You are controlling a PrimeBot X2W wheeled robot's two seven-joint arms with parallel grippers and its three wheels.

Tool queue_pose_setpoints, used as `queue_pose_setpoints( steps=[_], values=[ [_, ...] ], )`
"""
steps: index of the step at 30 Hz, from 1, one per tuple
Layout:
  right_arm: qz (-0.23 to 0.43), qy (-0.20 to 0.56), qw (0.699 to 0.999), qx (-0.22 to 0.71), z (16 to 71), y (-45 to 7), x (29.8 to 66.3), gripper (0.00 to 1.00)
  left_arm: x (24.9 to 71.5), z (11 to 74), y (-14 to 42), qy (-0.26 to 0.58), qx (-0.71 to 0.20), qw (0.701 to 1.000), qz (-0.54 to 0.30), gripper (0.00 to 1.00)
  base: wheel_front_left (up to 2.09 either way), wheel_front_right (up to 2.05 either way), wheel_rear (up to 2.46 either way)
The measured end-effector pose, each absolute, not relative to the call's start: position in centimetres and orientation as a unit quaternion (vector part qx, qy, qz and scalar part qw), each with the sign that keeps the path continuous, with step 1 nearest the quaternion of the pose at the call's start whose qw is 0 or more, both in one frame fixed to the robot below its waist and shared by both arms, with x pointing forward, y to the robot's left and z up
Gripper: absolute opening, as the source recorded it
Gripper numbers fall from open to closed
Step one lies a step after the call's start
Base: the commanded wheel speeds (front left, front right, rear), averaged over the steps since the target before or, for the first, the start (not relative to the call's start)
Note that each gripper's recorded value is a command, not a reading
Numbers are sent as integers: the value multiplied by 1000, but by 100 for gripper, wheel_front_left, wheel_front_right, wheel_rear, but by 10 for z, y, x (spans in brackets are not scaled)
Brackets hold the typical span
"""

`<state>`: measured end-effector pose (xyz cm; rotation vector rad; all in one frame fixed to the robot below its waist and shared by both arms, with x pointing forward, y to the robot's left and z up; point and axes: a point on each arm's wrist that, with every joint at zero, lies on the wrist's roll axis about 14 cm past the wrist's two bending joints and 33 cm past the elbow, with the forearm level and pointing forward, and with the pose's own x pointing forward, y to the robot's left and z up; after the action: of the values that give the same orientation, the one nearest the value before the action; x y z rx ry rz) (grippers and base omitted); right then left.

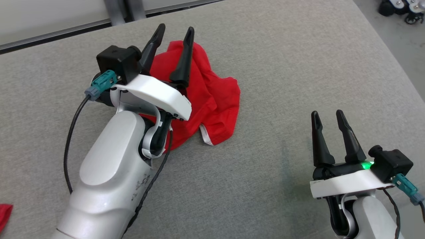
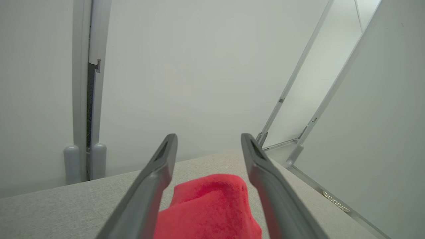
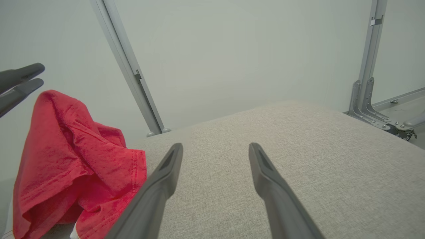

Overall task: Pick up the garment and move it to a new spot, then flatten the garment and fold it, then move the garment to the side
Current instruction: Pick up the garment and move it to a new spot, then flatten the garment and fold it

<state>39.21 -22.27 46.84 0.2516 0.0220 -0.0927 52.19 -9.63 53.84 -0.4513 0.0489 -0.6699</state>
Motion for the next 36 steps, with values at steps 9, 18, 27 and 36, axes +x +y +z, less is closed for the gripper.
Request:
queue_pose_setpoints(
  steps=[9,18,27,36],
  values=[
    [35,7,993,117,472,-170,411,100,521,521,41,-11,-149,969,-196,100,0,0,0],
    [119,0,987,110,481,-111,417,100,449,493,137,9,-123,988,-95,100,0,0,0],
    [154,-19,982,110,498,-89,407,100,398,512,158,-38,-121,991,-40,100,0,0,0],
    [199,2,973,116,487,-57,399,100,394,503,162,-30,-122,991,-35,100,0,0,0]
  ],
)
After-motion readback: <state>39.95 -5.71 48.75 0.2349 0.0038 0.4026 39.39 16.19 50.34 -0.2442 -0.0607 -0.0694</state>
